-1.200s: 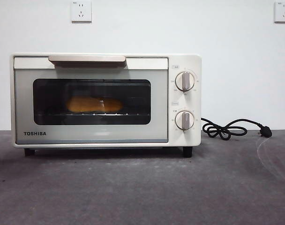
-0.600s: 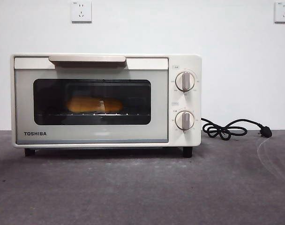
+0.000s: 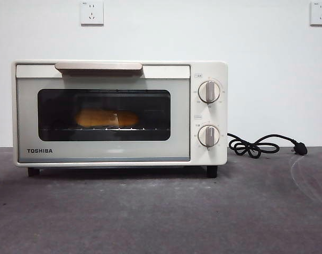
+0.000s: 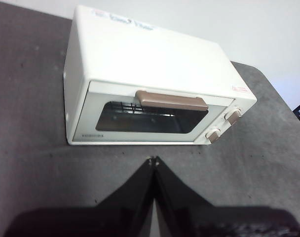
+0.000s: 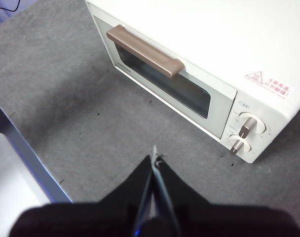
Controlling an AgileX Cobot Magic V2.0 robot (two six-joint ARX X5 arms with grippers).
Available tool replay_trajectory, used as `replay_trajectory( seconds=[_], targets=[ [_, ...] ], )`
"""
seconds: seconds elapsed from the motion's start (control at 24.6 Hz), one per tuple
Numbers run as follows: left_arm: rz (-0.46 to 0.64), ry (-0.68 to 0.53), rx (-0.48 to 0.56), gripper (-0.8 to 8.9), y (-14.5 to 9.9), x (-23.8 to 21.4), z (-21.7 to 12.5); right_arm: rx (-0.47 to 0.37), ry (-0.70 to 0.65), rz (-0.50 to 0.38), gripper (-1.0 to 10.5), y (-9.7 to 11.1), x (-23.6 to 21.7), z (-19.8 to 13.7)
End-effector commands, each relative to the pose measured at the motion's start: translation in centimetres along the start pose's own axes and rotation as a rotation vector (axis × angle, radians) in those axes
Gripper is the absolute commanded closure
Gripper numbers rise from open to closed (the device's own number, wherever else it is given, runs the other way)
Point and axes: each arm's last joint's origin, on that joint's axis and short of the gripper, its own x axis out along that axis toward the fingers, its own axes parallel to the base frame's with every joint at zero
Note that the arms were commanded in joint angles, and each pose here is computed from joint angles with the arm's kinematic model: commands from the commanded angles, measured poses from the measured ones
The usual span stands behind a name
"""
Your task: Take the corn from the table,put the corn in the oven
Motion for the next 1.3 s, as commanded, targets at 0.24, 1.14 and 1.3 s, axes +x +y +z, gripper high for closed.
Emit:
replay_trajectory(
  seconds=[0.24,1.14,1.3],
  targets=[
    [0.003,0.058,-0.138,8.18,0.3,0.4,-0.3,0.010,-0.007,-0.031,9.6,-0.1,0.1,0.1],
    [-0.053,-0.228,0.183,8.18,1.6,4.8,0.4,0.010,-0.007,-0.034,9.6,-0.1,0.1,0.1],
    [-0.109,-0.279,0.223,8.18,2.8,6.9,-2.2,0.010,-0.007,-0.034,9.6,-0.1,0.1,0.1]
  ],
)
